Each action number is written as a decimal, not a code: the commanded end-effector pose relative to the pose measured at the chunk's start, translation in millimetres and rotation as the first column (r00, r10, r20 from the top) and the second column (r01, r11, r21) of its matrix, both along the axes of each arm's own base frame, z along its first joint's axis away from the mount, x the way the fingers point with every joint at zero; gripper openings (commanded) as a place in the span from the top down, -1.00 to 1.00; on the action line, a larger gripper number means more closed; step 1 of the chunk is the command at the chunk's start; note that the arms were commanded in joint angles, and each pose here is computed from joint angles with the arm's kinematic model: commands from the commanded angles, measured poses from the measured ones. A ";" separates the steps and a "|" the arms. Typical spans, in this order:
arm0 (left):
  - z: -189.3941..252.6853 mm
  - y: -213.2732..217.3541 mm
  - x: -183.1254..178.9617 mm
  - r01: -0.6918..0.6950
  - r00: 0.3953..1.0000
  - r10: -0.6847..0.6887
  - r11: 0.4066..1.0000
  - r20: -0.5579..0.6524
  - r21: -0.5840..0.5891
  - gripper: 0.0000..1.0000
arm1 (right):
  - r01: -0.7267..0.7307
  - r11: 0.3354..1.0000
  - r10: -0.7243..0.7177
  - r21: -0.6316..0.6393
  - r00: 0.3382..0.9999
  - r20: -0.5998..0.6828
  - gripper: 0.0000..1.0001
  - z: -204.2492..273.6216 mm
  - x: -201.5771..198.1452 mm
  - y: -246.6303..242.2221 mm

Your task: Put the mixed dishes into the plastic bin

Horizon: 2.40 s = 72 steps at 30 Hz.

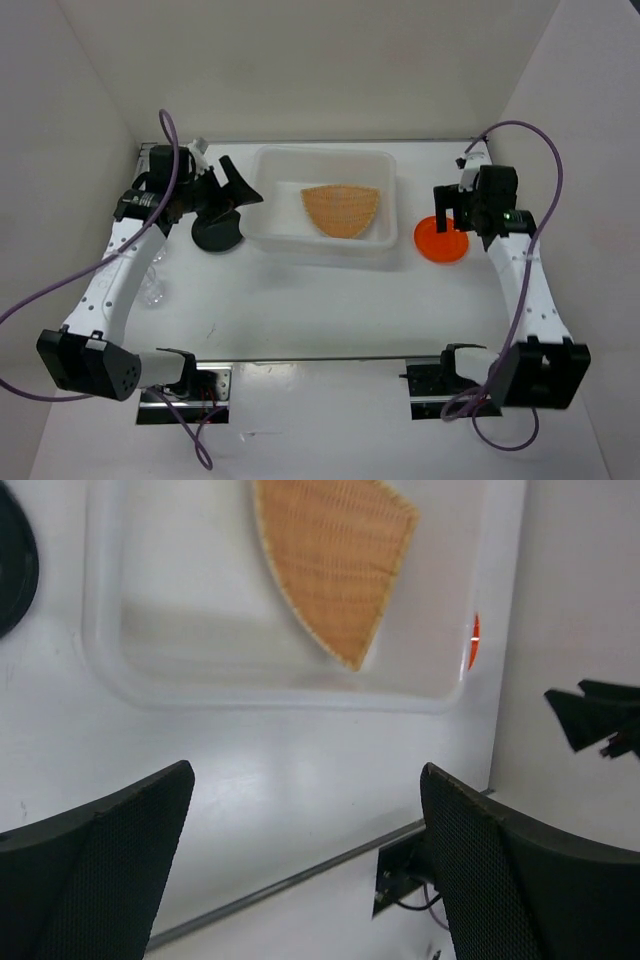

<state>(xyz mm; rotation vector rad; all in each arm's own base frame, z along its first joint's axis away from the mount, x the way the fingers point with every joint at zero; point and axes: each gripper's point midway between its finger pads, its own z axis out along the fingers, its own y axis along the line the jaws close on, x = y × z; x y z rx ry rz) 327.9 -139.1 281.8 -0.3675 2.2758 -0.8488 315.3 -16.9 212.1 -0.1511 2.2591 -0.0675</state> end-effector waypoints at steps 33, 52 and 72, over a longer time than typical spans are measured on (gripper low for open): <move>-16.9 17.0 -4.7 0.021 0.996 -0.018 0.999 -0.088 0.028 -1.00 | 0.188 0.934 -0.032 0.303 0.890 -0.454 -0.96 -190.6 58.8 -99.4; -35.1 27.7 -27.2 -0.037 0.990 0.038 0.999 -0.135 0.014 -1.00 | 0.201 0.871 0.089 0.449 0.833 -0.546 1.00 -228.1 50.5 -73.2; -35.1 35.1 -31.3 -0.016 0.994 0.015 1.000 -0.108 -0.009 -1.00 | -0.095 0.852 0.130 0.515 0.991 -0.033 1.00 75.8 64.9 -63.3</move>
